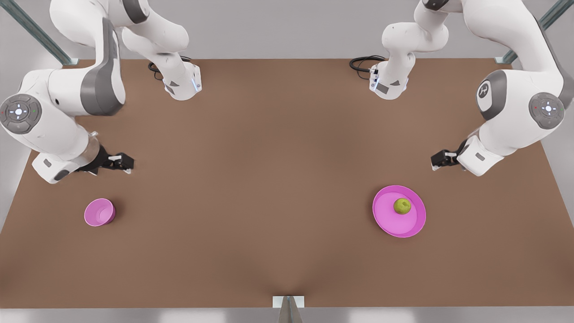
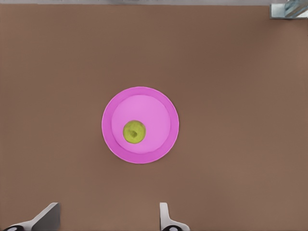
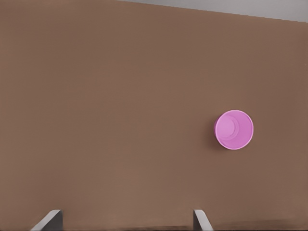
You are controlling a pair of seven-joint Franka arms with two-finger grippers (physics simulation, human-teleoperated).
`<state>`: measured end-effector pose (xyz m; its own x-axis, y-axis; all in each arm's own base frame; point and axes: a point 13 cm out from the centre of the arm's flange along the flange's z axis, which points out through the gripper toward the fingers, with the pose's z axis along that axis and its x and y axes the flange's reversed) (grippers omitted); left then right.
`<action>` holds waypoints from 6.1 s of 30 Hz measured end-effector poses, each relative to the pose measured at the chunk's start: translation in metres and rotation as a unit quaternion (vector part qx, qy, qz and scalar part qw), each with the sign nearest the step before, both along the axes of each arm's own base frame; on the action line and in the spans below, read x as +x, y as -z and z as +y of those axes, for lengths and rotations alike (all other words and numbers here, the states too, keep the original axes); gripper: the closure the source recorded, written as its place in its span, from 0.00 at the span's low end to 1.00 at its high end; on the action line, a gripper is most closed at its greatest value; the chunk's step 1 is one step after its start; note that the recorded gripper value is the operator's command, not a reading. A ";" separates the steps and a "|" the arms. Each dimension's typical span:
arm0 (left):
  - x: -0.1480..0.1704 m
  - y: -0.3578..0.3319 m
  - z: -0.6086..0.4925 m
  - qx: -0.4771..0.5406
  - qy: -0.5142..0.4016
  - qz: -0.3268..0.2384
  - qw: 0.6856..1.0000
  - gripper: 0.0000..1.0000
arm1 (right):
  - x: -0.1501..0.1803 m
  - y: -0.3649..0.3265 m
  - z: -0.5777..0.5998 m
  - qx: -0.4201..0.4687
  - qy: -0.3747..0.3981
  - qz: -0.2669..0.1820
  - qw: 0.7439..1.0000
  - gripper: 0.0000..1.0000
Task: Use the left arm to pick up the apple from the plate, transfer it to the gripper of the right arm, and then use the right arm to place it into the bowl
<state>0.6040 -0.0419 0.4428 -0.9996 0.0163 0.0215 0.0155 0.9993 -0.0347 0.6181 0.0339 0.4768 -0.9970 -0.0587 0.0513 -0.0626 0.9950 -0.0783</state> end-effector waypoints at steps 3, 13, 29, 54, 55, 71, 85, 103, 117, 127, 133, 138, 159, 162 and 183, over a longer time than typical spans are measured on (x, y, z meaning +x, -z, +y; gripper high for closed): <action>0.009 0.052 0.005 0.002 0.002 0.025 1.000 0.00 | -0.006 0.005 -0.015 0.005 0.011 0.007 1.000 0.00; 0.003 0.317 0.063 0.007 -0.037 0.092 0.995 0.00 | -0.006 0.003 0.013 0.018 -0.014 0.003 1.000 0.00; 0.023 0.347 0.014 0.001 -0.025 -0.001 1.000 0.00 | -0.005 0.003 0.013 0.019 -0.018 0.002 1.000 0.00; 0.017 0.406 0.008 0.007 -0.042 0.003 0.999 0.25 | -0.003 0.001 0.027 0.020 -0.040 -0.002 0.999 0.00; 0.017 0.407 0.008 0.007 -0.042 0.002 0.999 0.25 | -0.003 0.001 0.027 0.020 -0.040 -0.002 0.999 0.00; 0.104 0.169 -0.278 -0.235 0.082 -0.097 0.964 0.31 | -0.003 0.001 0.028 0.021 -0.043 -0.002 0.999 0.00; 0.094 0.177 -0.526 -0.559 0.218 -0.226 0.767 0.31 | -0.006 -0.001 0.047 0.026 -0.058 -0.003 0.998 0.00; 0.095 0.180 -0.579 -0.427 0.423 -0.462 0.652 0.31 | 0.123 0.157 0.313 0.630 0.107 0.138 0.757 0.00; 0.098 0.178 -0.580 -0.367 0.480 -0.517 0.606 0.31 | 0.074 0.210 0.305 0.626 0.037 0.215 0.749 0.00; 0.100 0.179 -0.579 -0.342 0.504 -0.534 0.586 0.31 | 0.087 0.207 0.334 0.662 0.007 0.149 0.734 0.00; 0.098 0.180 -0.582 -0.333 0.515 -0.539 0.578 0.29 | 0.098 0.216 0.352 0.682 -0.003 0.104 0.724 0.00; 0.096 0.181 -0.584 -0.328 0.521 -0.542 0.572 0.29 | 0.105 0.211 0.360 0.698 -0.014 0.072 0.713 0.01; 0.098 0.186 -0.581 -0.313 0.533 -0.548 0.564 0.29 | 0.074 0.206 0.395 0.722 -0.089 0.044 0.685 0.07; 0.098 0.186 -0.581 -0.312 0.533 -0.548 0.563 0.29 | 0.079 0.205 0.397 0.723 -0.088 0.031 0.685 0.14; 0.108 0.186 -0.570 -0.314 0.524 -0.546 0.574 0.00 | 0.093 0.209 0.327 0.678 -0.108 -0.011 0.727 0.31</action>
